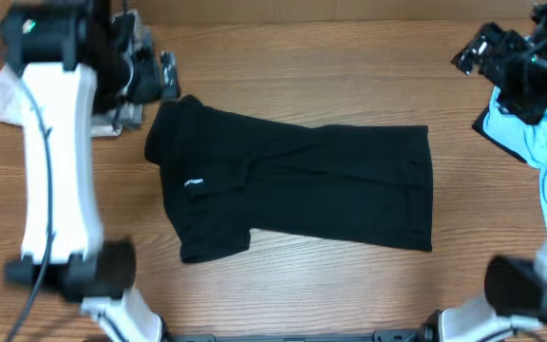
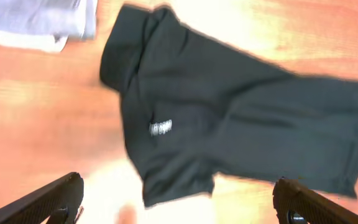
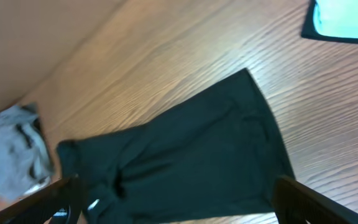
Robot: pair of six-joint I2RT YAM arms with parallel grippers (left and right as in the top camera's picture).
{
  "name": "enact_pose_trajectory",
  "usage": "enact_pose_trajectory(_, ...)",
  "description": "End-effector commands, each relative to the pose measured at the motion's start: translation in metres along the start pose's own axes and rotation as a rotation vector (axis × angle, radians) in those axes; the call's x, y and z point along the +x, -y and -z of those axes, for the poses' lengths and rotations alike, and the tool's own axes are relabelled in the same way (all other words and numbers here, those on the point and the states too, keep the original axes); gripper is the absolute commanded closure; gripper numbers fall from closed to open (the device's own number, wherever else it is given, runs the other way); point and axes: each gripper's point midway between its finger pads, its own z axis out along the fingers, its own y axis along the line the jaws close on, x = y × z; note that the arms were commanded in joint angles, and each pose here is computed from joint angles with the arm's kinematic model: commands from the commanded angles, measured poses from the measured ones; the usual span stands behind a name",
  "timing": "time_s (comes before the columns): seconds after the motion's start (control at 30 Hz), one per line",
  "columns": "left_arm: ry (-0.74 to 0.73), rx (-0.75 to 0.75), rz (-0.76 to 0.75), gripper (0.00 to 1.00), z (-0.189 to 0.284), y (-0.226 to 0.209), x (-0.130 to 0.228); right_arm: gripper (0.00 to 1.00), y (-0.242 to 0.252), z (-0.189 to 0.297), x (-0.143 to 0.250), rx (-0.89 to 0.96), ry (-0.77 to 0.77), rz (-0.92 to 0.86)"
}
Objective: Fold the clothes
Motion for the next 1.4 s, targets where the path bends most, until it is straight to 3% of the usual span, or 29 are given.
enact_pose_trajectory(0.0, 0.002, -0.035, 0.03, 0.0, 0.033, -0.01, 0.064, 0.0, -0.002, 0.044, 0.038, -0.064, 0.041, 0.052)
enact_pose_trajectory(0.13, -0.045, -0.019, 0.056, 0.0, 0.032, -0.016, 0.116, 0.0, 0.024, 0.042, 0.08, -0.008, -0.012, 0.037)
enact_pose_trajectory(0.33, -0.09, 0.062, 0.104, 0.0, 0.004, -0.014, 0.167, 0.0, 0.072, -0.005, 0.134, 0.103, -0.14, -0.035)
enact_pose_trajectory(0.57, -0.284, 0.042, 0.153, 0.0, -0.071, -0.03, 0.213, 0.0, 0.105, -0.089, 0.176, 0.126, -0.303, -0.13)
enact_pose_trajectory(0.67, -0.337, -0.071, 0.191, 0.01, -0.103, -0.052, 0.22, 0.0, 0.113, -0.117, 0.192, 0.107, -0.356, -0.149)
enact_pose_trajectory(0.8, -0.408, -0.141, 0.234, 0.07, -0.131, -0.067, 0.216, 0.0, 0.123, -0.138, 0.199, 0.119, -0.361, -0.192)
enact_pose_trajectory(1.13, -0.644, -0.202, 0.275, 0.07, -0.178, -0.075, 0.237, 0.0, 0.133, -0.141, 0.189, 0.184, -0.305, -0.211)
enact_pose_trajectory(1.37, -0.65, -0.21, 0.291, 0.11, -0.199, -0.079, 0.244, 0.0, 0.131, -0.143, 0.184, 0.173, -0.284, -0.205)
